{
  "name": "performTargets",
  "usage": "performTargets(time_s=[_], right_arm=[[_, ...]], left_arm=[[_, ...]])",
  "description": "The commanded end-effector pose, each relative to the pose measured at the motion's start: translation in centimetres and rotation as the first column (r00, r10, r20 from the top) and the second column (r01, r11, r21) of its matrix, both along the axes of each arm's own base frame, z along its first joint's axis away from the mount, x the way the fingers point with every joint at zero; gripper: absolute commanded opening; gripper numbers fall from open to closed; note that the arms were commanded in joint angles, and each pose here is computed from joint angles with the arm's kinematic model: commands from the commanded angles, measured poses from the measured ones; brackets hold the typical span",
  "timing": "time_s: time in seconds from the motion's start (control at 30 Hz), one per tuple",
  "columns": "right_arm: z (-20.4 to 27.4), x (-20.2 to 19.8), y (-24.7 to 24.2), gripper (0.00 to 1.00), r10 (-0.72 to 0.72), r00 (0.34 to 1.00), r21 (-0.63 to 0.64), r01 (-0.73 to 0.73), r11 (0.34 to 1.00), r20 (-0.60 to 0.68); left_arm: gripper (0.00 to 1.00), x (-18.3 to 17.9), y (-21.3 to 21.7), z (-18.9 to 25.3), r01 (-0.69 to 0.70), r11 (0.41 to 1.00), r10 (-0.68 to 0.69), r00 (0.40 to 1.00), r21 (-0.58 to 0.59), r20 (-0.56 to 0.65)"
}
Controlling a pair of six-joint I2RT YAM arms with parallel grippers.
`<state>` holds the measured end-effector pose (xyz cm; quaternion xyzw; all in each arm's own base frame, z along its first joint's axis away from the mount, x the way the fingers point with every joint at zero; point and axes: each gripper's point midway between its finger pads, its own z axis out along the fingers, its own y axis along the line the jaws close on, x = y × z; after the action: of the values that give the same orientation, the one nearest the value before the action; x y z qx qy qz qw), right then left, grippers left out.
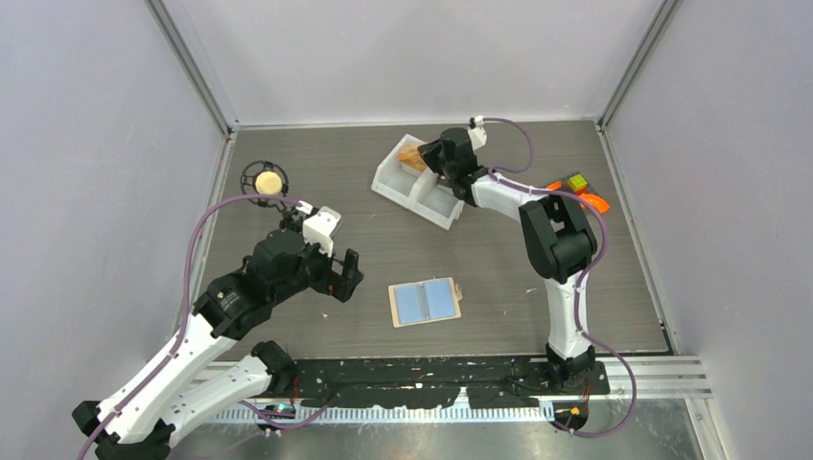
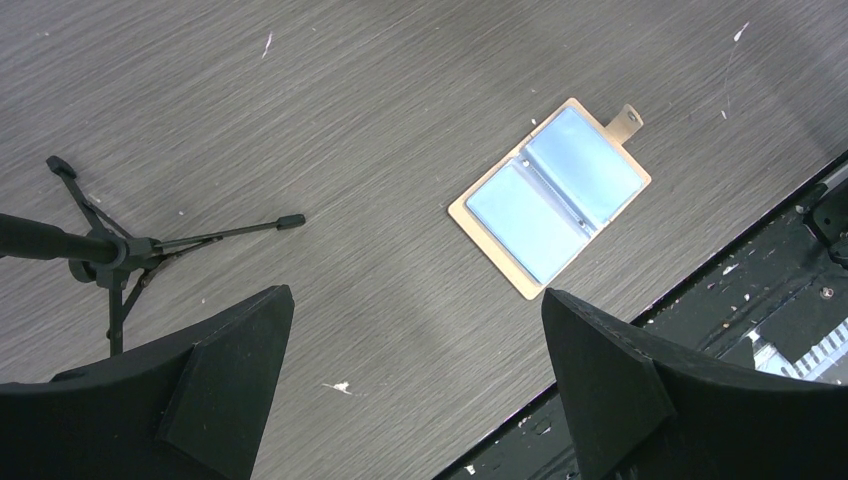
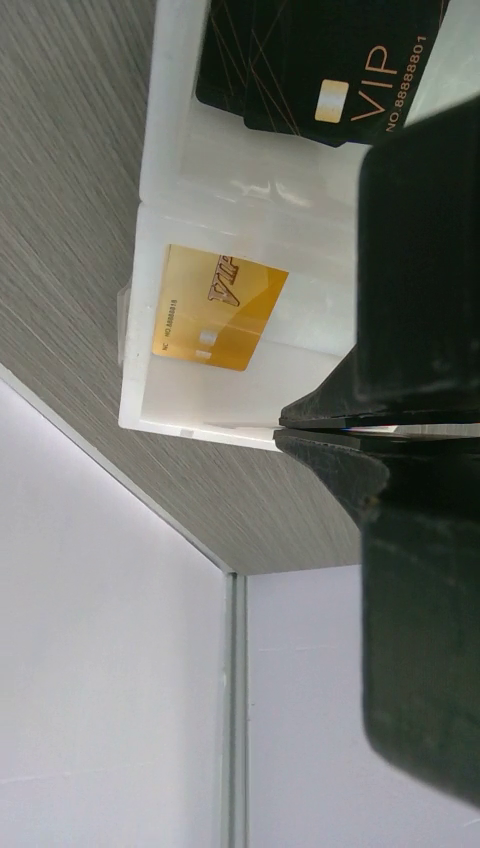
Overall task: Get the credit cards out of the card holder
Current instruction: Place the credit card in the storage box.
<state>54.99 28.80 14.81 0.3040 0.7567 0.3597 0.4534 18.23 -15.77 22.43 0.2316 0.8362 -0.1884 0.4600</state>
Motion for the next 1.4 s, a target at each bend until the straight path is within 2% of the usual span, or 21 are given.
performTargets(time_s=[0.0, 0.37, 1.37], right_arm=[[0.2, 0.8, -0.6, 0.05, -0.113, 0.993, 0.039, 0.112, 0.993, 0.029], [-1.5, 1.3, -2.1, 0.05, -0.220, 0.975, 0.036, 0.219, 0.975, 0.025], [-3.0, 1.8, -0.7, 0.05, -0.316, 0.947, 0.067, 0.312, 0.948, 0.061]], left_arm=[[1.00, 0.2, 0.0, 0.9, 0.004, 1.000, -0.004, 1.000, -0.012, 0.029], [1.00, 0.1, 0.0, 0.5, 0.005, 1.000, -0.005, 1.000, -0.010, 0.020], [1.00, -0.3, 0.2, 0.7, 0.008, 1.000, -0.008, 0.999, -0.024, 0.032]])
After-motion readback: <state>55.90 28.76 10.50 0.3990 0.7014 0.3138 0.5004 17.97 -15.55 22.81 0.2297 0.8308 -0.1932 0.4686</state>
